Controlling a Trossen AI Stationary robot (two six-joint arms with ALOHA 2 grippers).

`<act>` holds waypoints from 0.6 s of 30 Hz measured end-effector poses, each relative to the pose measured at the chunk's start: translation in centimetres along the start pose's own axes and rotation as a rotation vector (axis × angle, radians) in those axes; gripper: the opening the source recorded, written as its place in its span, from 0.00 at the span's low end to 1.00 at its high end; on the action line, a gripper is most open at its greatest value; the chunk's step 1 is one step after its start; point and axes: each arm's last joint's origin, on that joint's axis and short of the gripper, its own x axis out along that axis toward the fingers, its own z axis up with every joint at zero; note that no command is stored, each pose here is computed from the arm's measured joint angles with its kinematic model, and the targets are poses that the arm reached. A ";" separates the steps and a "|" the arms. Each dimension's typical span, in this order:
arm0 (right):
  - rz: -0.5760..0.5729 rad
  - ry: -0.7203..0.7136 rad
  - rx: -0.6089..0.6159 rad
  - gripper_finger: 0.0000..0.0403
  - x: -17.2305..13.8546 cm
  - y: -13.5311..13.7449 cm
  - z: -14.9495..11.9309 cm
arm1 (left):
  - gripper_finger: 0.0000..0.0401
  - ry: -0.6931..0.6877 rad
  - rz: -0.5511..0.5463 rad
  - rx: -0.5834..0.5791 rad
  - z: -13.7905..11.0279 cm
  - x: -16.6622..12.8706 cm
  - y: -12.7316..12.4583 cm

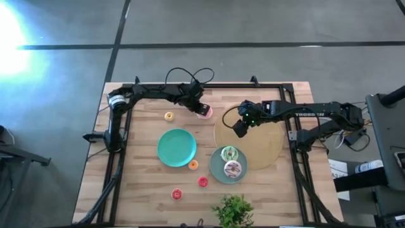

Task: Pick & Place donuts
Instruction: Put the large pink donut on the blue plate

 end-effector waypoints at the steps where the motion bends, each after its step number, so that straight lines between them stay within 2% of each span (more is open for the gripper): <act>1: 0.000 0.000 -0.002 0.54 0.0 0.0 0.0 | 0.02 0.012 -0.023 0.009 -0.1 -0.4 -0.3; 6: 0.015 0.012 -0.005 0.54 0.0 0.0 0.0 | 0.01 -0.024 -0.153 0.185 -1.0 -4.2 -3.8; 11: 0.022 -0.005 0.002 0.54 -0.5 -0.1 0.0 | 0.00 -0.094 -0.257 0.401 -3.8 -7.8 -8.9; 14: 0.000 -0.081 0.040 0.54 -1.5 -0.1 0.1 | 0.00 -0.135 -0.239 0.461 -5.8 -7.9 -11.2; 18: -0.043 -0.188 0.124 0.54 -3.6 -0.4 -0.3 | 0.00 -0.152 -0.289 0.486 -8.8 -6.4 -14.1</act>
